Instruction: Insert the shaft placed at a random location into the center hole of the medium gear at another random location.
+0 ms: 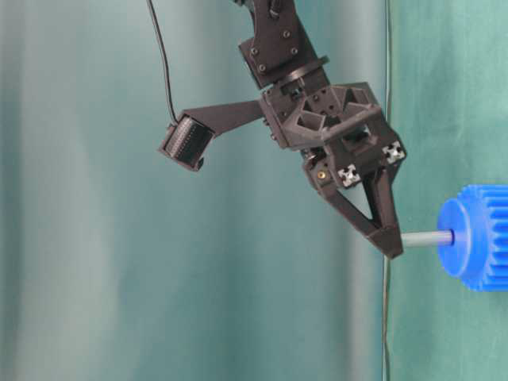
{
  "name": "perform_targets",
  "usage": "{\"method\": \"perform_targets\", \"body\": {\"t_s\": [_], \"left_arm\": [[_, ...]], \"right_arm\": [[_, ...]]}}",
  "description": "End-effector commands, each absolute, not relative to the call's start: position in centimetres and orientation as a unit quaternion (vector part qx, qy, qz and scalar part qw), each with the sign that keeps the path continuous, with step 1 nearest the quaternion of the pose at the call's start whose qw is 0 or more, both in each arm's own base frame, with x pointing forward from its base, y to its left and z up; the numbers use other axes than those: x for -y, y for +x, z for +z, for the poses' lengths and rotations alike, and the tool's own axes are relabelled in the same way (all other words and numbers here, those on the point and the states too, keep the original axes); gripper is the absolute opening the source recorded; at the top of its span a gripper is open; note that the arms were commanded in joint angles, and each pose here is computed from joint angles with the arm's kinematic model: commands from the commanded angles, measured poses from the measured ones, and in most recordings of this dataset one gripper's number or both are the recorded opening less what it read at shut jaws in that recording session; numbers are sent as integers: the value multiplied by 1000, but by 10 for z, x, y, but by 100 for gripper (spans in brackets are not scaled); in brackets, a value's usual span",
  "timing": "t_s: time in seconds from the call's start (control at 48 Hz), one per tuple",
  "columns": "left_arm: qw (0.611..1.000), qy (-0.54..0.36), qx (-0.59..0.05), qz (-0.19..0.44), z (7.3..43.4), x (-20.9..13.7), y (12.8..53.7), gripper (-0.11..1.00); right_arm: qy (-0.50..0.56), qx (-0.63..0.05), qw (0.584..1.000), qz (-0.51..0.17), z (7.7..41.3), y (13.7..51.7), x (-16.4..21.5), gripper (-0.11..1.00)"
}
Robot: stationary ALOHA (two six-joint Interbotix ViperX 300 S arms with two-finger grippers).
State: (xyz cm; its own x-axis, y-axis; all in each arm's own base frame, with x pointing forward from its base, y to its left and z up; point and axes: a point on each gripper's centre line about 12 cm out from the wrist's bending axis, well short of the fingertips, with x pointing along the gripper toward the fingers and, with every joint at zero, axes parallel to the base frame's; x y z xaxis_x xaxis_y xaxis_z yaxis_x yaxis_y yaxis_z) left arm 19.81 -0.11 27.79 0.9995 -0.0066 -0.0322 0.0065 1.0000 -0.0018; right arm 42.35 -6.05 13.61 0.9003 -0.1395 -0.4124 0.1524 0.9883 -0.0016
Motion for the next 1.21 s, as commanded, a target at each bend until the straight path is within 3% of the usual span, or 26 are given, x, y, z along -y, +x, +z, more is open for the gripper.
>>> {"method": "perform_targets", "body": {"t_s": [0.0,1.187], "left_arm": [[1000,1,-6,-4,286,1,201,0],[1000,1,-8,-4,286,1,201,0]], "right_arm": [[15,-196,978,-76,142,428,60,13],[26,-234,969,-72,118,428,54,14]]}}
